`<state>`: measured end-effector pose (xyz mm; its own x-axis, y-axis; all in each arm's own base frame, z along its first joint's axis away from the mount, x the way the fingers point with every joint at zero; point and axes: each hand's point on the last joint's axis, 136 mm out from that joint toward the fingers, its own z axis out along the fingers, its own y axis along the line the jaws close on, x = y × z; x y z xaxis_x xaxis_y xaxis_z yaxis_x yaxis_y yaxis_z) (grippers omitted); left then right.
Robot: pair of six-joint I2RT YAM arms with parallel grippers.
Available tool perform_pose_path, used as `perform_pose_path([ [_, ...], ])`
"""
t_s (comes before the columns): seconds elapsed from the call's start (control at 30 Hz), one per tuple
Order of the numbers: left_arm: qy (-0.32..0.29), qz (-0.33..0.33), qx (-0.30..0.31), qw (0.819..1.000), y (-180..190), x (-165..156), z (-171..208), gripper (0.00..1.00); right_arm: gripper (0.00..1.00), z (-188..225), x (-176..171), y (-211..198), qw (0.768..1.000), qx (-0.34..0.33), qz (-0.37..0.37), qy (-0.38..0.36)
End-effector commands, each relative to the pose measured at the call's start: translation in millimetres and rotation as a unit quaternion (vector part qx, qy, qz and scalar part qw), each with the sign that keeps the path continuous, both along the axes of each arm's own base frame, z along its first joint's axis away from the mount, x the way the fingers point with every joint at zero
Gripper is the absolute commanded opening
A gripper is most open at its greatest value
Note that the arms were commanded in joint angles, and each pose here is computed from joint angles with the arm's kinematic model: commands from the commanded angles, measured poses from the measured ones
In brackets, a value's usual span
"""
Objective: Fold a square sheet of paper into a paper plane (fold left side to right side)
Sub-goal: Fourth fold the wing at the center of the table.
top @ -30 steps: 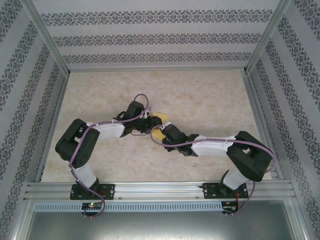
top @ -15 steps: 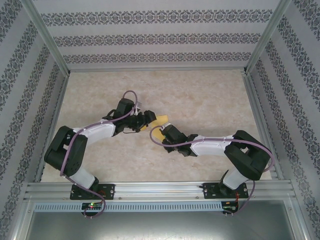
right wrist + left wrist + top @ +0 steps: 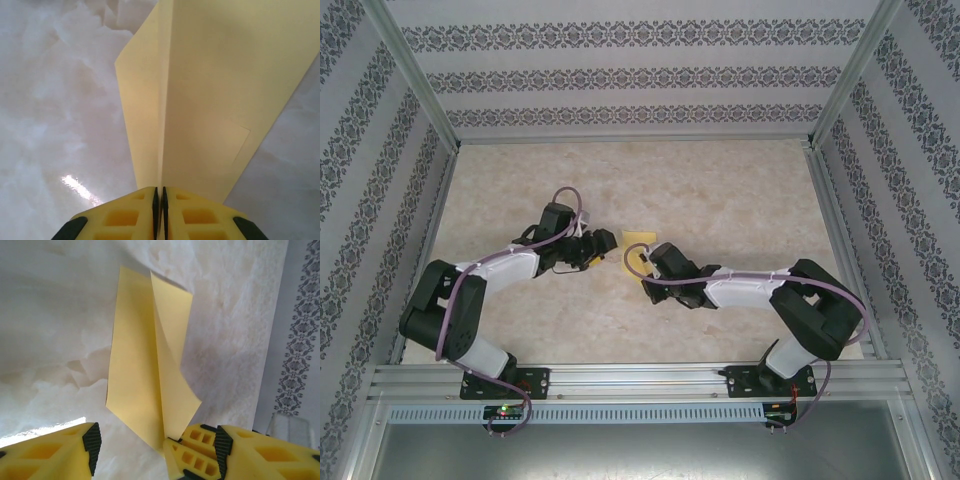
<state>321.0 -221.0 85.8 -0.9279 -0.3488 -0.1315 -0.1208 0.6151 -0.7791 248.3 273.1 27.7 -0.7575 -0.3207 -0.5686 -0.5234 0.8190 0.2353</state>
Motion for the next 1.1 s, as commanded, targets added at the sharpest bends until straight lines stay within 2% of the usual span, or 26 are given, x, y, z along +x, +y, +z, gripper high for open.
perform_pose_path([
  [0.0, 0.001, -0.026, -0.015, 1.0, -17.4, -5.7, -7.8, 0.6, 0.12, 6.2, -5.8, 5.5, 0.997, 0.066, 0.002, 0.038],
  [0.17, 0.001, -0.049, -0.027, 0.998, -45.1, 2.5, -10.4, 0.59, 0.12, 2.2, -5.1, -0.6, 0.995, 0.078, -0.005, 0.055],
  [0.27, 0.001, -0.059, -0.027, 0.998, -57.1, 7.1, -11.9, 0.58, 0.12, 3.4, -2.9, -0.9, 0.991, 0.111, -0.012, 0.067],
  [0.57, 0.013, -0.066, -0.026, 0.997, -69.5, 12.6, -23.3, 0.56, 0.12, 3.8, 1.7, -1.6, 0.983, 0.158, -0.028, 0.089],
  [0.77, 0.017, -0.068, -0.023, 0.997, -75.1, 16.1, -27.0, 0.46, 0.11, 3.3, 4.5, -4.5, 0.979, 0.171, -0.039, 0.1],
  [1.07, 0.03, -0.066, -0.014, 0.997, -79.3, 18.6, -40.2, 0.47, 0.12, -5.1, 4.9, -3.8, 0.975, 0.18, -0.045, 0.12],
])
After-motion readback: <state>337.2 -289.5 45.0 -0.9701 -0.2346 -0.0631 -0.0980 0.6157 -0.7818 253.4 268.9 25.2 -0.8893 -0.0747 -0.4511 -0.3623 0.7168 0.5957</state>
